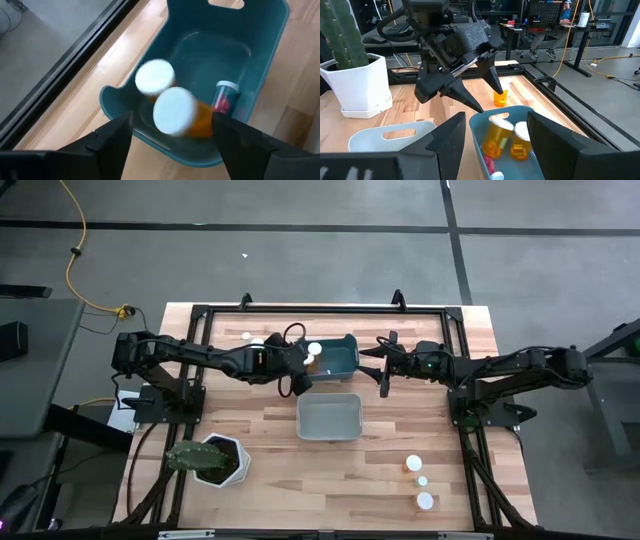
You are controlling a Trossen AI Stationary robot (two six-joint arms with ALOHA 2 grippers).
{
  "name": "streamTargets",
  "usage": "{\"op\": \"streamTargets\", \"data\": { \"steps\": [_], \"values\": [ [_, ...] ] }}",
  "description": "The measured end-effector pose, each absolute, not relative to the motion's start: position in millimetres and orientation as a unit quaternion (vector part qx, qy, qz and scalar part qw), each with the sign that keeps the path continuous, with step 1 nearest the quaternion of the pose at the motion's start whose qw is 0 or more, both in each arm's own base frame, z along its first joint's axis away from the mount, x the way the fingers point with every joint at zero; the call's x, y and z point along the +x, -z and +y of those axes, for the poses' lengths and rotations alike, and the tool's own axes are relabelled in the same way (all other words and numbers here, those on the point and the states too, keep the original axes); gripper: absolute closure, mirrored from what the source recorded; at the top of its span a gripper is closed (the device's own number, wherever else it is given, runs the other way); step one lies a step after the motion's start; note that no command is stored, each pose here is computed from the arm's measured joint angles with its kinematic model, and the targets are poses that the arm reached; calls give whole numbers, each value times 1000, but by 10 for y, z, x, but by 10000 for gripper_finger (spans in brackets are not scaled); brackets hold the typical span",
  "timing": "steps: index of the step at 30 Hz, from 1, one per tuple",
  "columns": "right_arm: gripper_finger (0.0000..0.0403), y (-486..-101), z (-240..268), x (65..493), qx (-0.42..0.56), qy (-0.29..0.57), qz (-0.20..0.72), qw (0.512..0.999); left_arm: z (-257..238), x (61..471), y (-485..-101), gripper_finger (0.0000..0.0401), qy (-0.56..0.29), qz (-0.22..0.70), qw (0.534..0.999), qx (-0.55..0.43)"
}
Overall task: Pick and place medicine bottles into bin by pill shape (circle, oval)
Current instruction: Put the orange capsule bottle into the blue bin
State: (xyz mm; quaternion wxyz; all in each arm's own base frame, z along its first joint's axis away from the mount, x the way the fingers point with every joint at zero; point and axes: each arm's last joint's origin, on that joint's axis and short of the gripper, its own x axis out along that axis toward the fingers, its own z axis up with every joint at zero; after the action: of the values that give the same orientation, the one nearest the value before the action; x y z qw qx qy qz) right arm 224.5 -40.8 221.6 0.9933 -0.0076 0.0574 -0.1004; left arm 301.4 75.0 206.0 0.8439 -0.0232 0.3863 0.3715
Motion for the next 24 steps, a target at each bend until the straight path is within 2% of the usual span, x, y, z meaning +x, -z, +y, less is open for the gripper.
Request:
{"op": "streamTargets", "data": {
  "steps": [8,14,17,20,24],
  "values": [
    [197,-2216,-408,2245,-8,100,57,993,747,2982,-2136,115,-412,373,831,24],
    [197,-2214,-408,2245,-8,100,59,993,635,2826,-2295,118,-430,285,855,46],
    [197,-2212,-408,2245,-8,100,59,993,600,2665,-2302,119,-367,220,903,35],
    [197,-2212,-408,2245,-8,100,60,993,563,2470,-2357,119,-262,146,954,28],
    [197,-2213,-408,2245,-8,100,59,993,509,2214,-2394,119,-210,85,973,33]
  ]
}}
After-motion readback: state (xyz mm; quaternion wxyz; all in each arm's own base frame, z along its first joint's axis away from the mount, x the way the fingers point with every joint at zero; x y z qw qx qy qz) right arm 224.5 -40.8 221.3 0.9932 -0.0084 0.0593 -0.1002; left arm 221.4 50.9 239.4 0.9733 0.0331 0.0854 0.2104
